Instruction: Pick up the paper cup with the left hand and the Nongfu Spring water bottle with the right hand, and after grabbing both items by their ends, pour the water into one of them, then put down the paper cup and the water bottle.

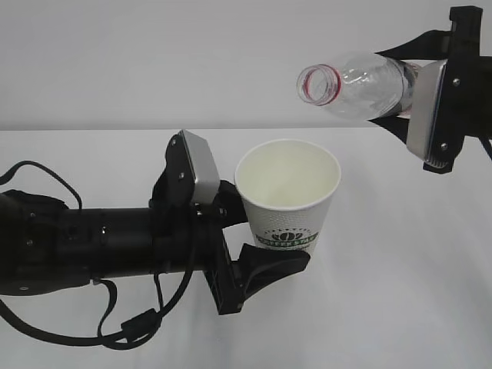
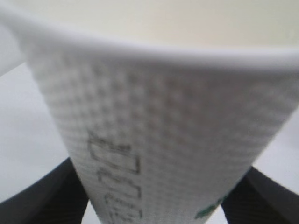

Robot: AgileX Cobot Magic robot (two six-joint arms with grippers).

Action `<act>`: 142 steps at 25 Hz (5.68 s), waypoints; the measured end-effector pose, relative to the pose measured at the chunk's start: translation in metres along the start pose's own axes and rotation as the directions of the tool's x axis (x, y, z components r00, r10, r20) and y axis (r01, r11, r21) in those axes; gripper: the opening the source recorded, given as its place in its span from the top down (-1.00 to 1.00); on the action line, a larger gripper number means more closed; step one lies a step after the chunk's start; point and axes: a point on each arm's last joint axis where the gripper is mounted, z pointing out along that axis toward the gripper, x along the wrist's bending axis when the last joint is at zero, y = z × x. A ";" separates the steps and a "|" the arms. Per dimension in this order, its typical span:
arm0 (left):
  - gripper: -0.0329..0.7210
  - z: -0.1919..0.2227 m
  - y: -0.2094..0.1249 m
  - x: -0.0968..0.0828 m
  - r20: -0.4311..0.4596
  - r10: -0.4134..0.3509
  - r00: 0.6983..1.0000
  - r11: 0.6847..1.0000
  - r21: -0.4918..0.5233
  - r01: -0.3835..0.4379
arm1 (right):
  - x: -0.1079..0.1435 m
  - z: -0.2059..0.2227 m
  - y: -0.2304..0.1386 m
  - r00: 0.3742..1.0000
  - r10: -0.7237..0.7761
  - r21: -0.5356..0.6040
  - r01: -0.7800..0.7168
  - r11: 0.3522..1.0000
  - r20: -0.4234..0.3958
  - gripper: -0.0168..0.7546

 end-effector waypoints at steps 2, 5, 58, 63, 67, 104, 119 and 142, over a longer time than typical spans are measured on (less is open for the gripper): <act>-0.65 0.000 0.000 0.001 -0.009 -0.007 1.000 1.000 -0.004 0.007 | 0.000 0.000 0.000 1.000 -0.008 0.000 0.008 1.000 0.001 -0.41; -0.65 0.000 0.001 0.001 -0.016 -0.012 1.000 1.000 -0.007 0.012 | 0.000 0.000 0.000 1.000 -0.026 0.000 0.026 1.000 0.001 -0.41; -0.65 0.001 -0.002 0.002 -0.021 -0.020 1.000 1.000 0.003 0.020 | -0.008 0.000 0.001 0.970 -0.229 0.012 0.229 0.973 0.082 -0.41; -0.65 0.001 -0.001 0.002 -0.017 -0.019 1.000 1.000 -0.006 0.019 | -0.008 0.000 0.001 0.969 -0.234 0.013 0.234 0.972 0.082 -0.41; -0.65 0.001 -0.001 0.002 -0.017 -0.019 1.000 1.000 -0.008 0.019 | -0.008 0.000 0.001 0.968 -0.237 0.013 0.237 0.972 0.082 -0.41; -0.65 0.001 -0.003 -0.003 0.041 0.025 0.999 0.999 0.020 -0.026 | -0.008 0.000 0.002 0.957 -0.274 0.007 0.274 0.962 0.093 -0.41; -0.65 0.001 -0.005 -0.003 0.038 0.028 0.999 0.999 0.038 -0.030 | -0.008 0.000 0.002 0.952 -0.290 0.008 0.291 0.957 0.093 -0.41; -0.65 0.001 -0.005 -0.003 0.036 0.028 0.999 0.999 0.042 -0.030 | -0.008 0.000 0.002 0.951 -0.294 0.007 0.295 0.956 0.094 -0.41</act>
